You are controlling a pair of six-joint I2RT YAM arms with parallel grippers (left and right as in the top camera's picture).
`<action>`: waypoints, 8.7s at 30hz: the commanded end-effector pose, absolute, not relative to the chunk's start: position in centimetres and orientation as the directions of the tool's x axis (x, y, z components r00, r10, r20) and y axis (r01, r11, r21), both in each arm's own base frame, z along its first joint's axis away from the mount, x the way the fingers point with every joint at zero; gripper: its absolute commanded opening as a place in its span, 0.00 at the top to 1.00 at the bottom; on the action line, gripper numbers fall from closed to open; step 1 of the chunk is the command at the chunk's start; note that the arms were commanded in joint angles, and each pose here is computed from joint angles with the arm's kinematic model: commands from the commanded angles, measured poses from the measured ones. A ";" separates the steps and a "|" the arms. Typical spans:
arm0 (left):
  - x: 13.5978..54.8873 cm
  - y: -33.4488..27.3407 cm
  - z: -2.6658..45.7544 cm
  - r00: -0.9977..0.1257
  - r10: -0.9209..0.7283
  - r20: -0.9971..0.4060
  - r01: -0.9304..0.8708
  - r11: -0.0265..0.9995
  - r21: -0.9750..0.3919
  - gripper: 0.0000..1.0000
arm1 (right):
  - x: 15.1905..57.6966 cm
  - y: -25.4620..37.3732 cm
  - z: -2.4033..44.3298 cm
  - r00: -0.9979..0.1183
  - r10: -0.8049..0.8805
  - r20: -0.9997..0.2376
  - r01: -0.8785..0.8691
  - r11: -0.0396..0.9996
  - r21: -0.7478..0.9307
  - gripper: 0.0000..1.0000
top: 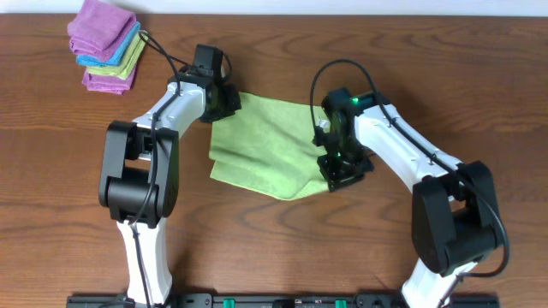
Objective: Fold the cloth
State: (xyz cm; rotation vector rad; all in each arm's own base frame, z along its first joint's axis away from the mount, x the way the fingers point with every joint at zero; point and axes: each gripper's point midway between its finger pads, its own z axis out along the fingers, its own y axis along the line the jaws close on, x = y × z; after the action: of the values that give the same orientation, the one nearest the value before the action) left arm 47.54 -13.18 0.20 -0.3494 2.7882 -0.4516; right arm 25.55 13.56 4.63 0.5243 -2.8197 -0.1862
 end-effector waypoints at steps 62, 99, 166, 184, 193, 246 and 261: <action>38.8 -14.4 9.4 -0.989 -0.104 0.103 -0.123 0.973 -0.195 0.94 | 47.5 13.1 -2.1 -0.861 -0.199 -0.468 -0.283 0.952 0.117 0.99; 32.6 -8.1 22.9 -0.977 -0.121 -0.177 -0.062 0.948 -0.311 0.94 | 33.2 10.0 23.0 -0.882 -0.065 -0.467 -0.234 0.920 0.313 0.98; 26.6 -10.5 -1.8 -0.990 -0.138 0.027 -0.132 0.842 -0.523 0.94 | 26.5 10.2 11.1 -0.963 0.022 -0.267 -0.121 0.852 0.508 0.89; 26.4 -10.9 -1.6 -0.987 -0.153 0.053 -0.157 0.824 -0.545 0.94 | 22.5 11.6 3.7 -0.992 0.096 -0.085 0.027 0.805 0.593 0.66; 26.3 -10.9 -1.6 -0.987 -0.153 0.056 -0.158 0.824 -0.545 0.94 | 24.1 12.2 0.6 -0.988 0.151 -0.027 0.102 0.777 0.622 0.66; 43.0 -11.9 8.9 -0.865 -0.372 -0.335 -0.039 0.718 -0.695 0.94 | 43.6 12.5 8.2 -0.879 0.330 -0.345 -0.009 0.712 0.702 0.99; 50.4 -12.5 8.7 -0.912 -0.298 -0.281 -0.033 0.736 -0.677 0.94 | 51.0 13.5 8.9 -0.882 0.335 -0.331 -0.014 0.684 0.729 0.99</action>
State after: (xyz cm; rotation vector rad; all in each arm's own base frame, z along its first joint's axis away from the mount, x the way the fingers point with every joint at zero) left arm 50.37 -12.64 8.44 -0.3240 2.5518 -1.0030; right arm 51.46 13.37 9.41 -0.3275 -3.3284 -1.4265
